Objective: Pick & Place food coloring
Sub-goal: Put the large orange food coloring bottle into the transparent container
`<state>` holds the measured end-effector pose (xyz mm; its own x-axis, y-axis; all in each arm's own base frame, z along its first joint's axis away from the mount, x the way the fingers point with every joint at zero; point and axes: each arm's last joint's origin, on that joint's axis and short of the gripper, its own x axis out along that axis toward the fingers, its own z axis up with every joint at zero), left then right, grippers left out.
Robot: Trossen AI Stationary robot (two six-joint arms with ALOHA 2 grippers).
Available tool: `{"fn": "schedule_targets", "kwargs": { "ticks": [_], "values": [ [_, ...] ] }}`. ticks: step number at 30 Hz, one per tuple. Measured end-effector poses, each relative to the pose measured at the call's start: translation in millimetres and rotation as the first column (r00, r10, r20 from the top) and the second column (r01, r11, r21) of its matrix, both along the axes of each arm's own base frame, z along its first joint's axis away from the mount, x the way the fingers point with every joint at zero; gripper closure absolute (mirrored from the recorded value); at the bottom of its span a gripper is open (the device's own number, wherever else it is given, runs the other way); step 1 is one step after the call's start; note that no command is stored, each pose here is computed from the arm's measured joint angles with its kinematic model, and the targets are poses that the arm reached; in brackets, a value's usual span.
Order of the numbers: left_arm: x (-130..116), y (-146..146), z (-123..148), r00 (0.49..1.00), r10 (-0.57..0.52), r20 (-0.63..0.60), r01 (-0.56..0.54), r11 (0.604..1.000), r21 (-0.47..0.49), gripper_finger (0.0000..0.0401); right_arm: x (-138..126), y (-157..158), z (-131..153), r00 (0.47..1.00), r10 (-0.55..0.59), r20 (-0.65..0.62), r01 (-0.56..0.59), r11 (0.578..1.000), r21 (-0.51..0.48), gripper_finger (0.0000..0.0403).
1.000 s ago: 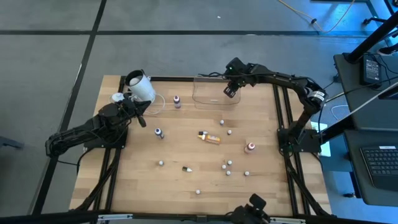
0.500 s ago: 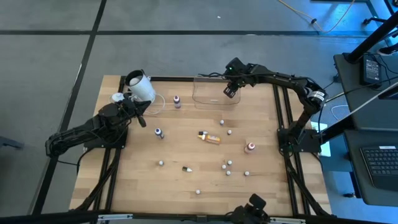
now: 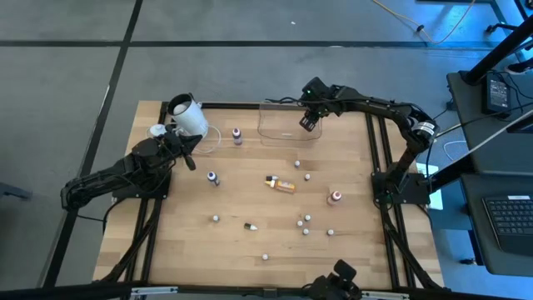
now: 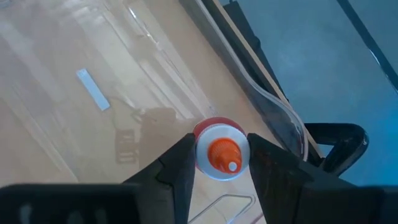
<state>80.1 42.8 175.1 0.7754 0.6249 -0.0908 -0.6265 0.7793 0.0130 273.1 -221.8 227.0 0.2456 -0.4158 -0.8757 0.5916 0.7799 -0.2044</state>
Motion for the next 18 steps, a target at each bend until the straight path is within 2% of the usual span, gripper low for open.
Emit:
{"fn": "schedule_targets", "kwargs": {
  "ticks": [12,15,18],
  "values": [
    [0.0,0.0,0.0,1.0,0.0,0.0,0.0,1.0,0.0,0.0384,0.2,-0.2,0.1,1.0,0.001,0.002,-0.001,1.0,-0.003,0.0243],
    [0.0,0.0,-0.1,1.0,0.0,0.0,0.0,1.0,0.0,0.0384,-1.2,-1.0,3.6,0.999,-0.001,-0.034,-0.001,0.998,-0.064,0.024],
    [0.0,0.0,-0.1,1.0,0.0,-0.001,0.0,1.0,0.0,0.0384,-7.6,2.5,20.6,1.0,-0.006,-0.023,0.003,0.992,-0.125,0.0238]
  ]
}}
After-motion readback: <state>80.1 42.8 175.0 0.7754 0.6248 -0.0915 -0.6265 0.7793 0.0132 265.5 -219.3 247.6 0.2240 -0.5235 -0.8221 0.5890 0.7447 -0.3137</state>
